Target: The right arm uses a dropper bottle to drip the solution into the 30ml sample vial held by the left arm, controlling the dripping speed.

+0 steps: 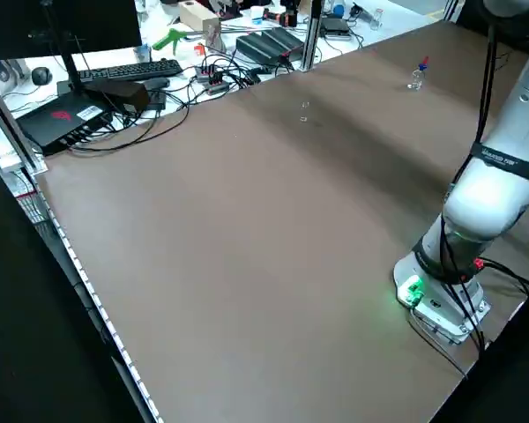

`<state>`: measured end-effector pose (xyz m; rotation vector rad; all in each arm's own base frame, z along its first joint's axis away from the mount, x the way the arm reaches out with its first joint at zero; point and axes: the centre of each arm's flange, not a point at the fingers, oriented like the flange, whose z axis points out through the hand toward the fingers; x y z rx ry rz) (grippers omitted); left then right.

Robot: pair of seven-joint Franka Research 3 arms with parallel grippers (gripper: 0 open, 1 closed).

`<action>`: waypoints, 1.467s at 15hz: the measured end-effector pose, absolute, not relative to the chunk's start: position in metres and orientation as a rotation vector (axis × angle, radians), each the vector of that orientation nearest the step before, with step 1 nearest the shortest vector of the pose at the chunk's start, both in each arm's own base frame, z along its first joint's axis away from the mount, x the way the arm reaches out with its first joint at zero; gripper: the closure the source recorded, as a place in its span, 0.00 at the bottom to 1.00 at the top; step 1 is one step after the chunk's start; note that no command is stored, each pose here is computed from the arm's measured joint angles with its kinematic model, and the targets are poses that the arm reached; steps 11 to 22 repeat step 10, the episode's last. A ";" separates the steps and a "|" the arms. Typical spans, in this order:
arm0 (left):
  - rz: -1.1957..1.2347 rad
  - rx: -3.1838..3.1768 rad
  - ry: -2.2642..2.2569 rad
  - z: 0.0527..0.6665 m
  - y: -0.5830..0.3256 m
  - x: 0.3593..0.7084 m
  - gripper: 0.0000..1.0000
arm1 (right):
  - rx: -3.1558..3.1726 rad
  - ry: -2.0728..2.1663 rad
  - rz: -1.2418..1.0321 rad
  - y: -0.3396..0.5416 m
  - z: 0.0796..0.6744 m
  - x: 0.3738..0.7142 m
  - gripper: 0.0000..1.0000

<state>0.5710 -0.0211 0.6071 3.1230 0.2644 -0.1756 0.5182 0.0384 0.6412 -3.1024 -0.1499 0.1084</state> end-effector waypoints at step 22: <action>-0.066 3.103 0.298 0.609 -0.005 0.561 0.00 | -3.101 -0.110 0.140 0.021 0.635 0.518 0.00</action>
